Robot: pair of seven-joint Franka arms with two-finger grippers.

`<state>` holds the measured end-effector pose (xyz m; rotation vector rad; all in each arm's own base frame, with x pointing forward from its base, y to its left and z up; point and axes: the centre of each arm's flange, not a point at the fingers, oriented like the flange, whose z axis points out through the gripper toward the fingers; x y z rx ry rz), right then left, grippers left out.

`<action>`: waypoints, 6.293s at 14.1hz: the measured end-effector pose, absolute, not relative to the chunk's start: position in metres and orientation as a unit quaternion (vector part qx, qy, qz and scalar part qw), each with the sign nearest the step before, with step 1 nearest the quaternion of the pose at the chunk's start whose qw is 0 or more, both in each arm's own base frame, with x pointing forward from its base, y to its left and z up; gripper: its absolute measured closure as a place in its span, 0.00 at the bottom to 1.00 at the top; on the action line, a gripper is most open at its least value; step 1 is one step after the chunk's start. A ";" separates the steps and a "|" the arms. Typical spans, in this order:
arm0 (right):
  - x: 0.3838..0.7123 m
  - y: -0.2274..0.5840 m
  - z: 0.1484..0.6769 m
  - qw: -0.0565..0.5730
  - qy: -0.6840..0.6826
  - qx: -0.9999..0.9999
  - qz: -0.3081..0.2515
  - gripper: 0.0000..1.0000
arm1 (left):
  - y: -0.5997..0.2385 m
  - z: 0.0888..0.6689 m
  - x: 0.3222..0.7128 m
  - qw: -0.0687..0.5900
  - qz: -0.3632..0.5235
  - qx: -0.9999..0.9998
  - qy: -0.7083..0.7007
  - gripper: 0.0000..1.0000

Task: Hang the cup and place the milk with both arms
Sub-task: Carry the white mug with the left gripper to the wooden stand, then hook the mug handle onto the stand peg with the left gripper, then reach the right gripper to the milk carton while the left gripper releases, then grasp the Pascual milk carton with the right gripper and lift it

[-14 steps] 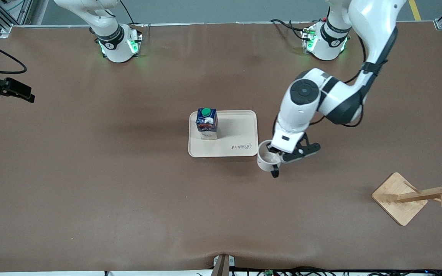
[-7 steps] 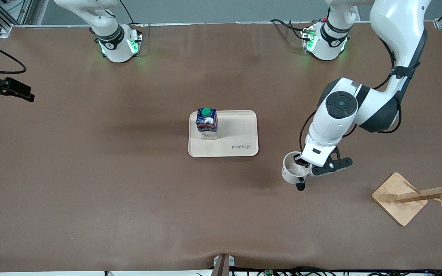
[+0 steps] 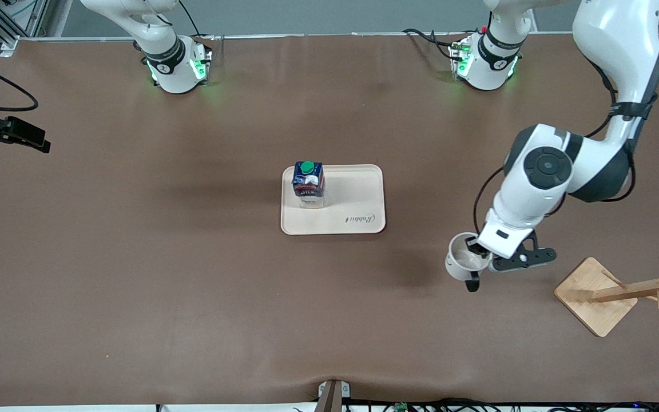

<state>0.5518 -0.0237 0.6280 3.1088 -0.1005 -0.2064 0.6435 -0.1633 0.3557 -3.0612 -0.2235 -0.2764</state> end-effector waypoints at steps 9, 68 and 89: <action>0.558 0.005 0.623 0.013 -0.007 0.998 -0.063 0.00 | -0.123 0.362 0.654 0.032 -0.097 -0.992 -0.073 0.95; 0.524 0.411 0.423 -0.064 -0.122 0.985 -0.108 0.00 | 0.148 0.506 0.645 0.030 -0.033 -0.997 0.070 0.95; 0.538 0.413 0.415 0.035 -0.136 0.985 -0.098 0.33 | 0.193 0.501 0.652 -0.016 -0.091 -0.993 0.072 0.19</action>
